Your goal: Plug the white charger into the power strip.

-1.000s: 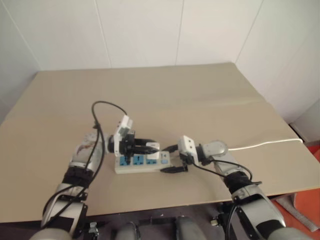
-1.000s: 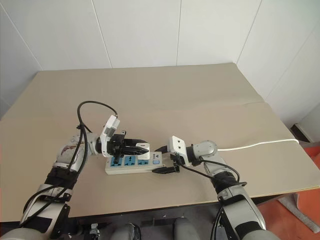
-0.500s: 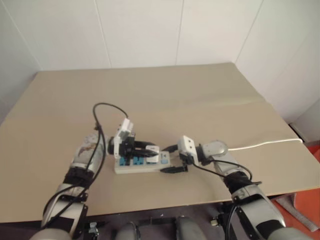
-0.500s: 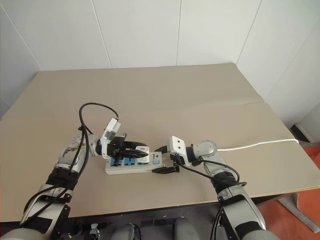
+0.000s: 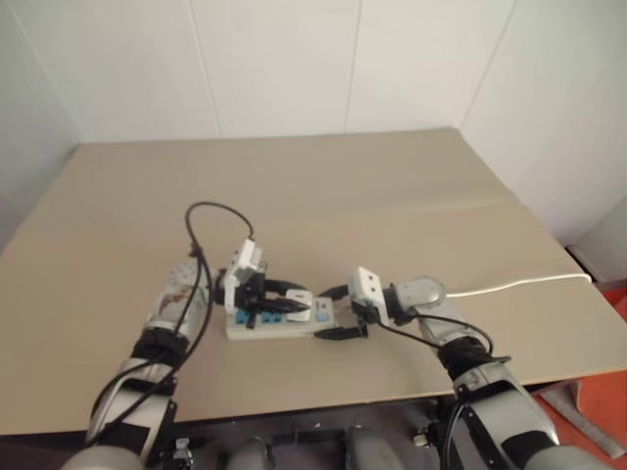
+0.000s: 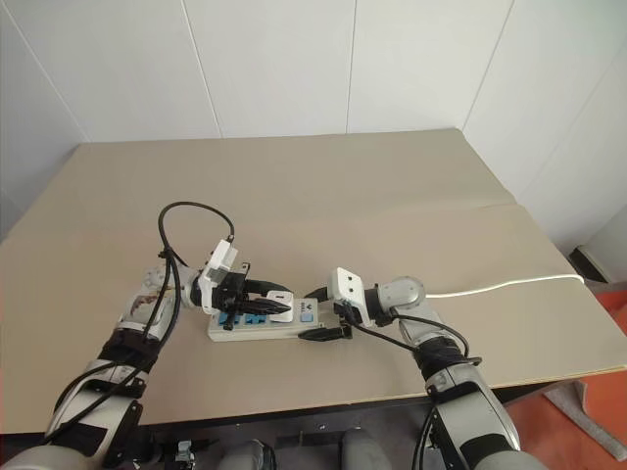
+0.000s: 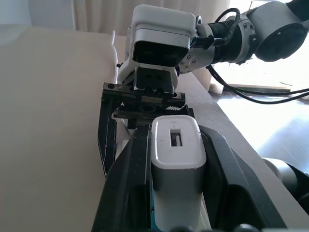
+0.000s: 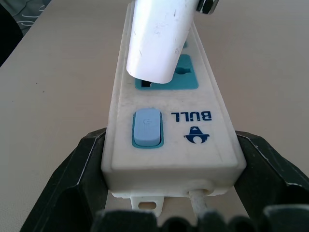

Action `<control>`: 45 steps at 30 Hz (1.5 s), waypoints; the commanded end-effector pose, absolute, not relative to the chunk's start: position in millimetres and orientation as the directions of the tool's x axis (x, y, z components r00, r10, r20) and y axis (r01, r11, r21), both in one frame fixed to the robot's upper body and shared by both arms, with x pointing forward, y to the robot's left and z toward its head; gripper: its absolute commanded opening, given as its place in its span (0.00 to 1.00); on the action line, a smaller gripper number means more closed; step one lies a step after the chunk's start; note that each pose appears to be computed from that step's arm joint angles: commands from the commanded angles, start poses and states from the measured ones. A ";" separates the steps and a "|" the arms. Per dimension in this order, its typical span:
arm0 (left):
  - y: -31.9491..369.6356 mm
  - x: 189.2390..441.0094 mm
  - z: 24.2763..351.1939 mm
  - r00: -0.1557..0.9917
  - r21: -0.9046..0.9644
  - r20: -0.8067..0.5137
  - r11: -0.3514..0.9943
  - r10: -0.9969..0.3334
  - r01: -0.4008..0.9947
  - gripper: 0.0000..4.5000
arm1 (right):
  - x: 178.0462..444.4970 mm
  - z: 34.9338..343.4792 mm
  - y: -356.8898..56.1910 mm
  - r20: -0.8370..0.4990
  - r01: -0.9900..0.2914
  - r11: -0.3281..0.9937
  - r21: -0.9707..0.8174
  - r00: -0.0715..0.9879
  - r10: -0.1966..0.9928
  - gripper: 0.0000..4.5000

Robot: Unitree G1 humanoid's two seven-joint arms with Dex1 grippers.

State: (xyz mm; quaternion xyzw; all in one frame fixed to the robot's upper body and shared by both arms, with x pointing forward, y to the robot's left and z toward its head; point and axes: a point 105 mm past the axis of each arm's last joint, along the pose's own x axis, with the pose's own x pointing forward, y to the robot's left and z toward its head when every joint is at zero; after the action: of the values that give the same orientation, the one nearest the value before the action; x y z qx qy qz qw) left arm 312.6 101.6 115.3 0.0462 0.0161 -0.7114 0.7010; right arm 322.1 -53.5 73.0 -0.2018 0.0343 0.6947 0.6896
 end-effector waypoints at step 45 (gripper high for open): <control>140.0 299.4 80.5 0.072 0.097 -0.246 0.049 -0.967 0.994 1.00 | 300.5 42.3 -45.6 -0.412 -0.965 -0.165 -0.205 -0.068 0.909 0.76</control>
State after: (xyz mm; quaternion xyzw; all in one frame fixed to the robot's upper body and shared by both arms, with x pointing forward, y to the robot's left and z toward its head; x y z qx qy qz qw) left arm 309.0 131.6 90.4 0.1218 0.0212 -0.6677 0.7341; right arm 316.4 -48.3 65.5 -0.2132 0.0222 0.6991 0.6821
